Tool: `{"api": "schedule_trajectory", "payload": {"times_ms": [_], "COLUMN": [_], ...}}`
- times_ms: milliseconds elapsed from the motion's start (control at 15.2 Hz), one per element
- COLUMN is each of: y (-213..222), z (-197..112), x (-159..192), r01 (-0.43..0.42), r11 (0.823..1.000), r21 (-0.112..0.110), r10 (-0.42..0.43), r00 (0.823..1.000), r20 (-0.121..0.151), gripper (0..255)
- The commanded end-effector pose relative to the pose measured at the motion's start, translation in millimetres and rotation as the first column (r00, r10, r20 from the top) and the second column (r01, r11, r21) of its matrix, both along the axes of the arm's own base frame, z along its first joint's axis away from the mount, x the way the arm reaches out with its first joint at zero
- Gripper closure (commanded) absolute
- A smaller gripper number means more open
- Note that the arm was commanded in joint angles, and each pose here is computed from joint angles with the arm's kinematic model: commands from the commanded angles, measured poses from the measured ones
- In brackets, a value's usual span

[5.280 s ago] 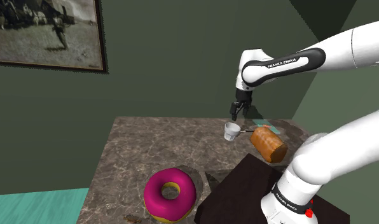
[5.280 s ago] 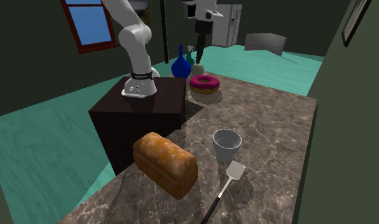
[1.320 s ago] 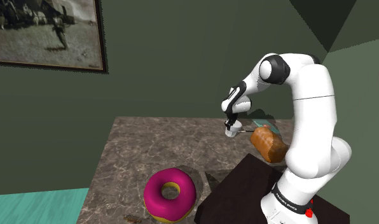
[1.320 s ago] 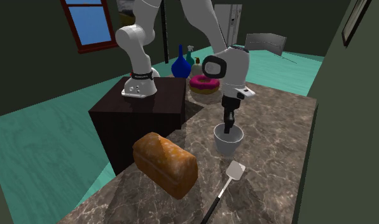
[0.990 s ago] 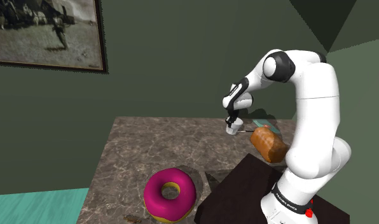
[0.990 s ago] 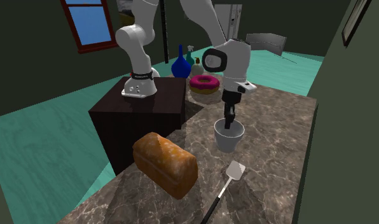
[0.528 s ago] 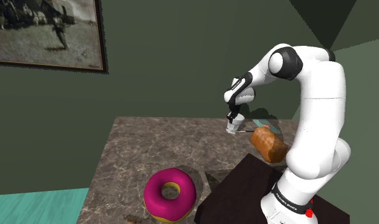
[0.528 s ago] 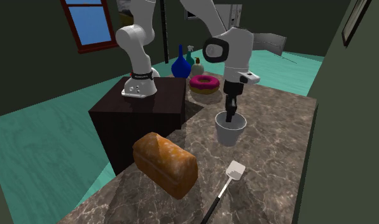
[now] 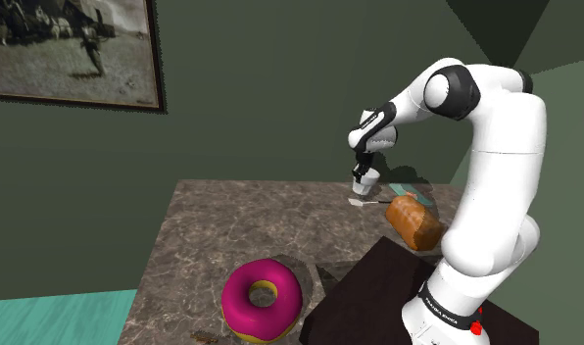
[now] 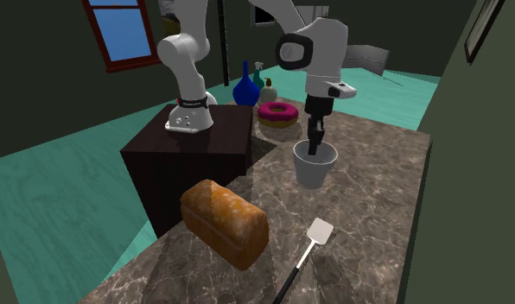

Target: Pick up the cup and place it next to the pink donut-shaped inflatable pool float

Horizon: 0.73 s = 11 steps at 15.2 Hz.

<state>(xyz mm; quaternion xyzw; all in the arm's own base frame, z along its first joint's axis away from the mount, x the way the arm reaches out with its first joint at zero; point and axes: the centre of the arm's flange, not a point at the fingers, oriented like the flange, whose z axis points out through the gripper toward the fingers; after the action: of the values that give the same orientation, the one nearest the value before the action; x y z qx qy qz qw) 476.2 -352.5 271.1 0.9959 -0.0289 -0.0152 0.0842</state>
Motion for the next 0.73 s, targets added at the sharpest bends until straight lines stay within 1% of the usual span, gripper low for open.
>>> {"api": "schedule_trajectory", "payload": {"times_ms": [0,330,396,660], "y": [0.1,0.1,0.1,52.6], "z": [11.5,37.9,39.0,39.1], "x": [0.5,0.5,0.4,6.5], "r01": [0.000,0.000,0.000,0.000], "r11": [1.000,1.000,1.000,1.000], "r21": [0.000,0.000,0.000,0.000], "r10": [0.000,0.000,0.000,0.000], "r00": [1.000,1.000,1.000,1.000], "r20": [0.000,0.000,0.000,0.000], "gripper": [255,255,255,255]}}
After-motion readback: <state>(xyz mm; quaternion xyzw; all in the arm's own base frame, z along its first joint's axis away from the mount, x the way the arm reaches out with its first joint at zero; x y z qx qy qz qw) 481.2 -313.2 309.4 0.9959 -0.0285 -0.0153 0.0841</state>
